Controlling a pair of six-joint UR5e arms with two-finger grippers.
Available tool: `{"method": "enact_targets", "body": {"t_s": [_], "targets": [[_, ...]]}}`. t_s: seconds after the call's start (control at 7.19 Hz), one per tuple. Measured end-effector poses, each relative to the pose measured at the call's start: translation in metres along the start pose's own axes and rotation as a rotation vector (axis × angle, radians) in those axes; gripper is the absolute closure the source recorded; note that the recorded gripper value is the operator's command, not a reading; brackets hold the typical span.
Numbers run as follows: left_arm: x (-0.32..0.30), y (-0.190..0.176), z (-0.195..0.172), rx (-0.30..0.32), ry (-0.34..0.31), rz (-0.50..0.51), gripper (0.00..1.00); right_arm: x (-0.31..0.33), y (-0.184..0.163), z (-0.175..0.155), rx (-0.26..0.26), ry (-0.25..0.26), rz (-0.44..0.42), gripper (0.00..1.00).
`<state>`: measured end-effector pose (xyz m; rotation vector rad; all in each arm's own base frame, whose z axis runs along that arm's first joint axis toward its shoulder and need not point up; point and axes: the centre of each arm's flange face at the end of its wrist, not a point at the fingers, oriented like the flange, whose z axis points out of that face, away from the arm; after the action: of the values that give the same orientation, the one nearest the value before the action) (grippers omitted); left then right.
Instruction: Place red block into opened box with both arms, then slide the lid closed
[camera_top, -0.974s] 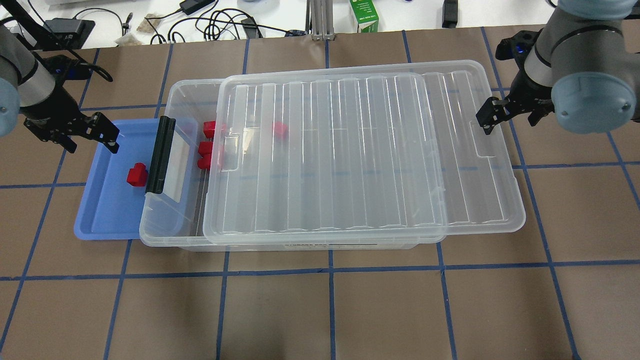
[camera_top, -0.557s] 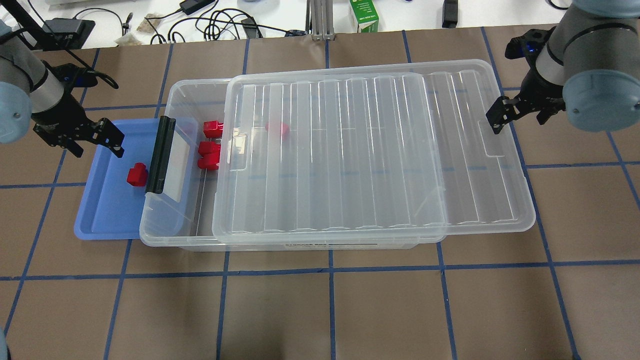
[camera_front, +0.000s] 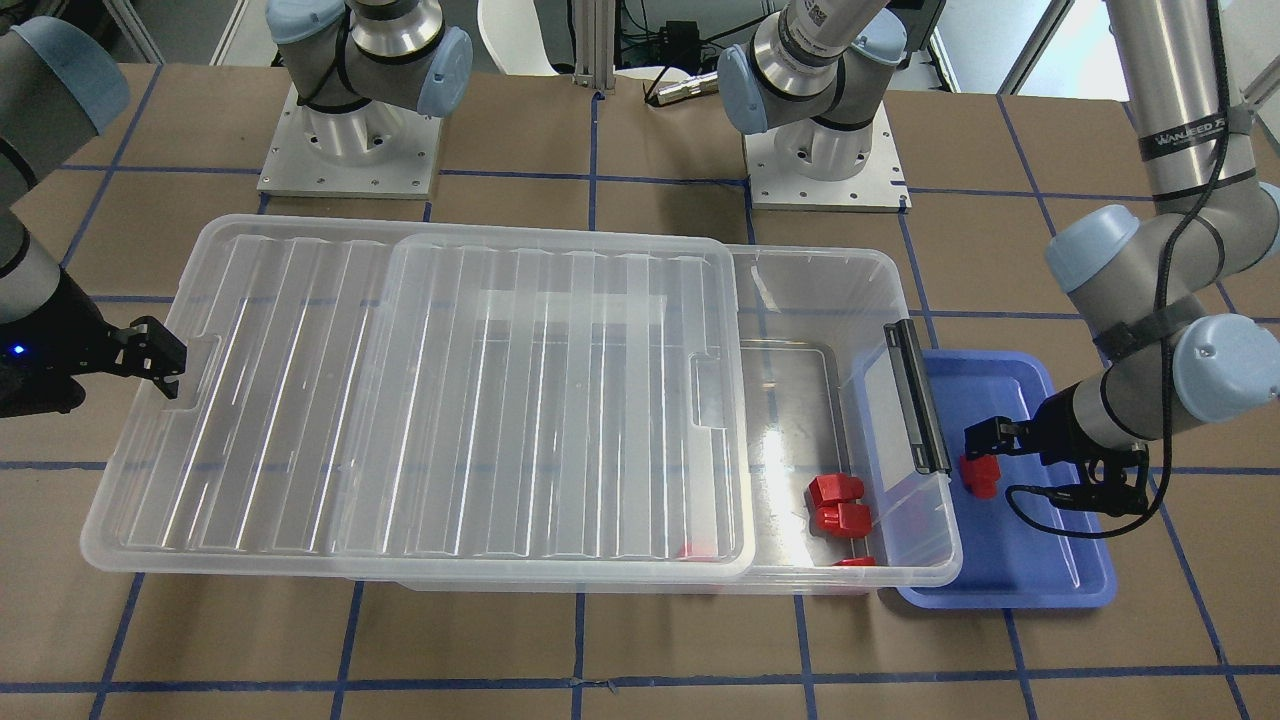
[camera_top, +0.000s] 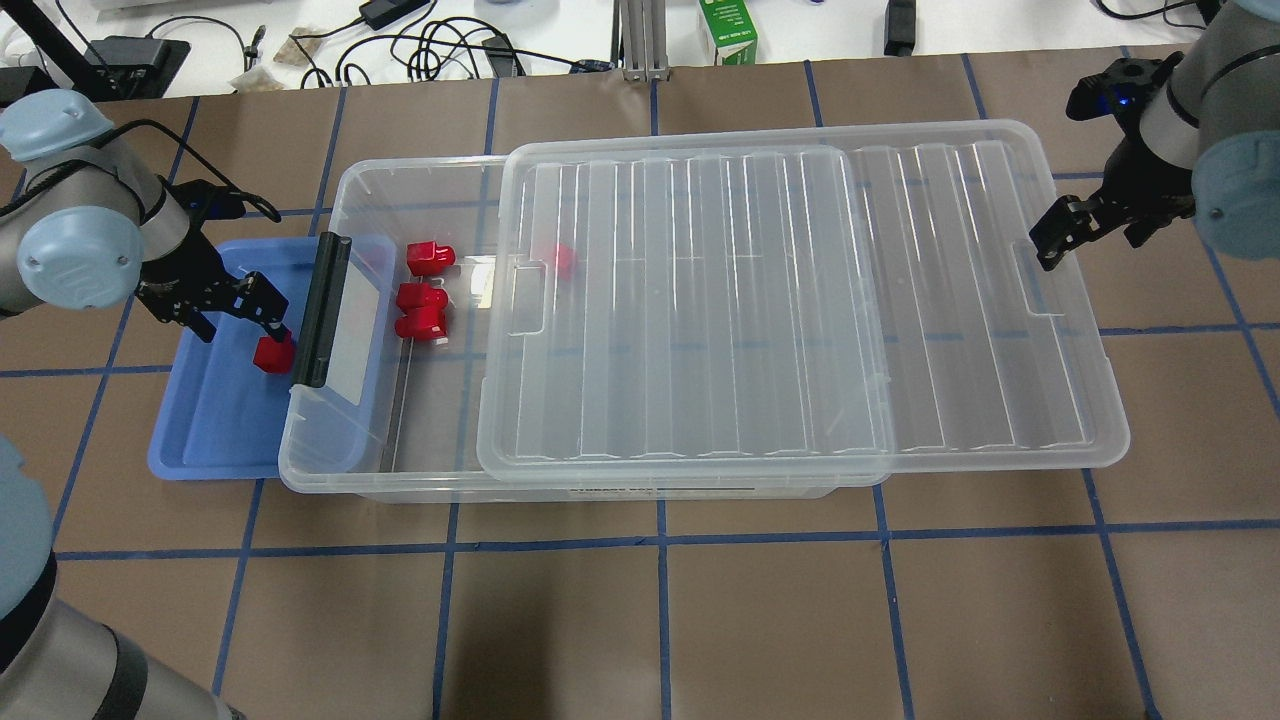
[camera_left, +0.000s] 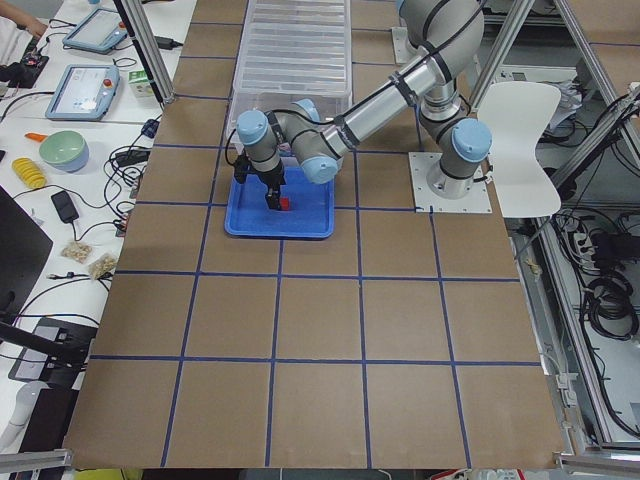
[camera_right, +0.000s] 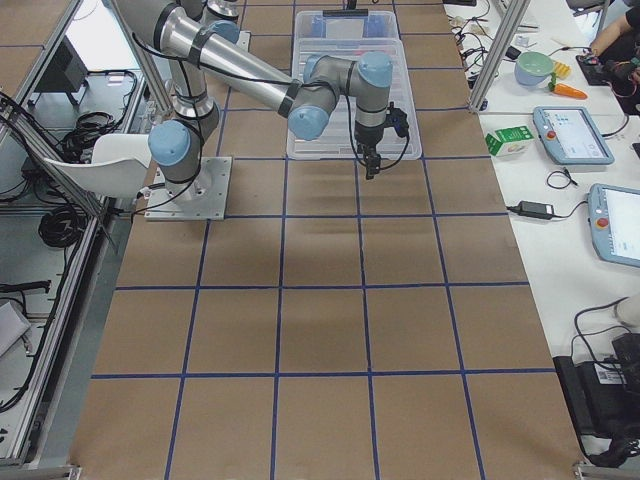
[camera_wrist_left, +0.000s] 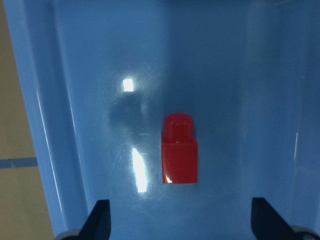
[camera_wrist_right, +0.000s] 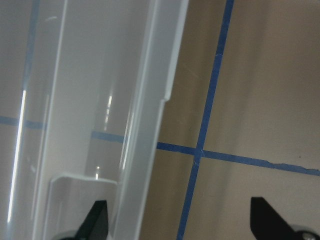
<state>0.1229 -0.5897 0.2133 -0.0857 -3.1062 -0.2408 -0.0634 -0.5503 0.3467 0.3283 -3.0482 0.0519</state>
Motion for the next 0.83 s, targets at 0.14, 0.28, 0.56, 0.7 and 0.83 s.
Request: {"method": "enact_targets", "body": {"t_s": [0.14,0.28,0.56,0.7,0.83], "targets": [[-0.003,-0.006,0.014,0.0,0.001,-0.003,0.07,0.01,0.002,-0.001,0.002,0.003,-0.005,0.0],[-0.004,-0.011,0.026,-0.004,0.004,-0.003,0.35,0.02,0.005,-0.003,0.004,0.005,-0.004,0.0],[-0.005,-0.014,0.042,-0.02,0.013,-0.002,1.0,0.032,0.009,-0.003,0.003,0.006,-0.008,0.0],[-0.004,-0.014,0.041,-0.022,0.013,-0.001,1.0,0.036,0.011,-0.003,0.003,0.006,-0.012,0.0],[-0.003,-0.013,0.037,-0.018,0.013,0.002,1.0,0.037,0.012,-0.005,0.004,0.007,-0.012,0.0]]}}
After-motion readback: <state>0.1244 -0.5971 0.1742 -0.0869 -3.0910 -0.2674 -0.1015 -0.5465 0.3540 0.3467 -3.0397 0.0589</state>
